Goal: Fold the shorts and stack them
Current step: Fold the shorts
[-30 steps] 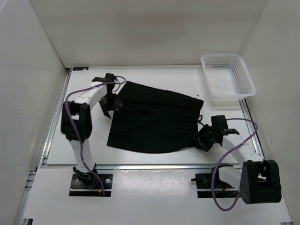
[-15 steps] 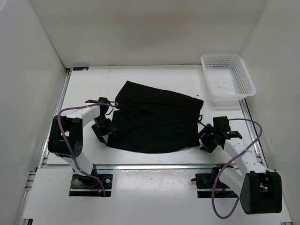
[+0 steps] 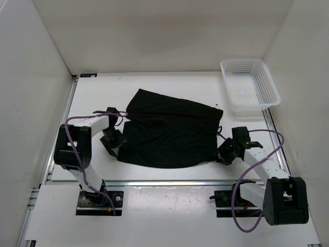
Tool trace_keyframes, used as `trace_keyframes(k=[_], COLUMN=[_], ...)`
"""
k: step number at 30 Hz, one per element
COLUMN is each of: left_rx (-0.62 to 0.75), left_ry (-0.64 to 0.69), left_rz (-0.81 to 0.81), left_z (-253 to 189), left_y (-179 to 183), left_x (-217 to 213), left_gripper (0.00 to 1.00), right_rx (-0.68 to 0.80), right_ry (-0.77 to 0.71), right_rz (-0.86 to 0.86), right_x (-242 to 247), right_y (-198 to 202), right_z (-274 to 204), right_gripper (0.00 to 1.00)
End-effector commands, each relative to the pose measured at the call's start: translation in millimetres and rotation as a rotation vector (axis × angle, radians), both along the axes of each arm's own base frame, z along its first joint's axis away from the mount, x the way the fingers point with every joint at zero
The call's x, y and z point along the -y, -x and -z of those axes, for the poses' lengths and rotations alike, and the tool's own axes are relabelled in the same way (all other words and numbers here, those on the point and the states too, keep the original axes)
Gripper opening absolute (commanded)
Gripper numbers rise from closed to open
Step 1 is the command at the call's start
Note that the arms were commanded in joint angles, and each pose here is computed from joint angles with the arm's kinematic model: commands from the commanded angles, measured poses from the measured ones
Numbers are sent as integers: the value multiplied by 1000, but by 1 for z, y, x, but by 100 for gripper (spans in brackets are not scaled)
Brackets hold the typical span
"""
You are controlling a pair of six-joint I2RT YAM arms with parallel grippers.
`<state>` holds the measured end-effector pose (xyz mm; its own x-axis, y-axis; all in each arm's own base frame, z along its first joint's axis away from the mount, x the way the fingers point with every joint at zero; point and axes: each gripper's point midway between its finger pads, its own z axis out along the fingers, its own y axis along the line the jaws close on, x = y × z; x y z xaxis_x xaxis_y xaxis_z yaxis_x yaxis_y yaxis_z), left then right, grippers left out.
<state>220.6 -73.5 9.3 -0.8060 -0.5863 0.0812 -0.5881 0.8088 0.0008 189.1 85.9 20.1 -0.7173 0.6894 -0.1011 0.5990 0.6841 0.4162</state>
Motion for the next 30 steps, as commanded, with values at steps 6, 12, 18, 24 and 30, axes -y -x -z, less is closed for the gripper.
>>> trace_keyframes(k=[6, 12, 18, 24, 30], left_rx=[168, 167, 83, 50, 69], left_ry=[-31, -6, -12, -29, -59], left_rz=[-46, -56, -46, -56, -43], left_z=[-35, -40, -21, -6, 2], left_y=[-8, 6, 20, 26, 5], left_x=[-8, -3, 1, 0, 1], left_gripper=[67, 66, 66, 66, 59], right_rx=[41, 41, 41, 61, 73], right_ry=[-7, -7, -7, -5, -2], right_rz=[-13, -13, -13, -22, -31], right_x=[-2, -2, -2, -2, -2], right_y=[-12, -12, -12, -16, -17], right_z=[-6, -6, -6, -10, -11], right_gripper=[47, 47, 47, 47, 47])
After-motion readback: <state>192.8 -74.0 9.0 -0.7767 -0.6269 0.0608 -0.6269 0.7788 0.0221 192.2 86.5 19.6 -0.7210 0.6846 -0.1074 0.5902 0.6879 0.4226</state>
